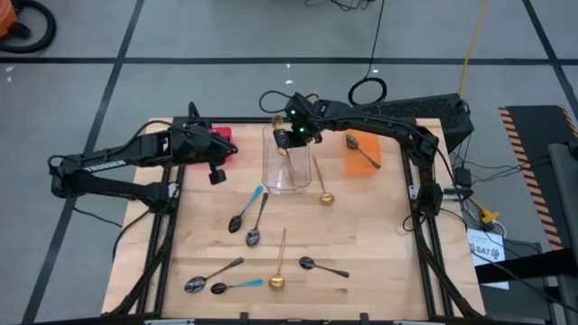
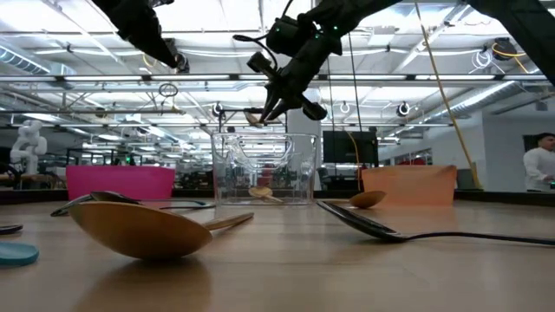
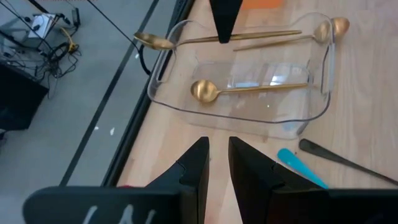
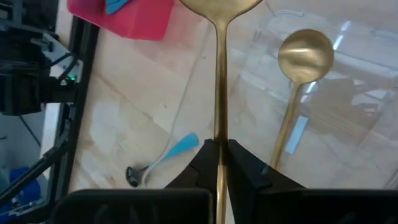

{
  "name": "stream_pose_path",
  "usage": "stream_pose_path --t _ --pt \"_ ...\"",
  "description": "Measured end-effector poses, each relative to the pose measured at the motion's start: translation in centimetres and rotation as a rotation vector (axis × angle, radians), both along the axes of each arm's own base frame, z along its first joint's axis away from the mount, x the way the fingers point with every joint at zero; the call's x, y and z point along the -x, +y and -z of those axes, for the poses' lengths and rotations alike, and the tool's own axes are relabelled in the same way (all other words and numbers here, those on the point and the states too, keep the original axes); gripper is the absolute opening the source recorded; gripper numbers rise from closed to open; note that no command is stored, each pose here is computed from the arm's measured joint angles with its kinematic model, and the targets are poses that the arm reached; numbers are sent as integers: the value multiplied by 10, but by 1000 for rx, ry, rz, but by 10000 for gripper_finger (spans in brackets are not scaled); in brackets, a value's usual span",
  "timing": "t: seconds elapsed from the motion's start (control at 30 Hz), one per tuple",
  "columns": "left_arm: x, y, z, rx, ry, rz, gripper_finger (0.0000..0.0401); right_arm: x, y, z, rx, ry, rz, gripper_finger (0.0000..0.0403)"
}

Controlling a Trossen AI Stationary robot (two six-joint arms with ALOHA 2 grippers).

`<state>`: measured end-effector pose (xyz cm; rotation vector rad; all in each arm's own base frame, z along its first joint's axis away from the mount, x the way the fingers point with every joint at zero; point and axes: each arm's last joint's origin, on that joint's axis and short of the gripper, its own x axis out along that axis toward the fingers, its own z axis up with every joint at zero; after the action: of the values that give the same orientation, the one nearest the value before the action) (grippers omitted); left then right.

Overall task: Sort silverware by color (type)
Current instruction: Put the gold spoon into the transparent bin

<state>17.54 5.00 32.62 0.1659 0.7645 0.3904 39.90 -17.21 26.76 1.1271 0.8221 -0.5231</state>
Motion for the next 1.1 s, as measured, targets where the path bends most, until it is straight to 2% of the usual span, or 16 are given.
stream_pose_path --t 0.4,0.5,0.83,1.1 --pt "0 0 1 1 9 3 69 2 -1 7 39 73 33 7" --pt "1 0 2 7 21 5 69 0 2 18 18 126 22 7" --pt "2 -1 2 7 33 8 69 -17 7 58 -79 169 -40 7" --pt "2 -1 2 -1 39 16 69 -20 4 72 -102 183 -44 8"
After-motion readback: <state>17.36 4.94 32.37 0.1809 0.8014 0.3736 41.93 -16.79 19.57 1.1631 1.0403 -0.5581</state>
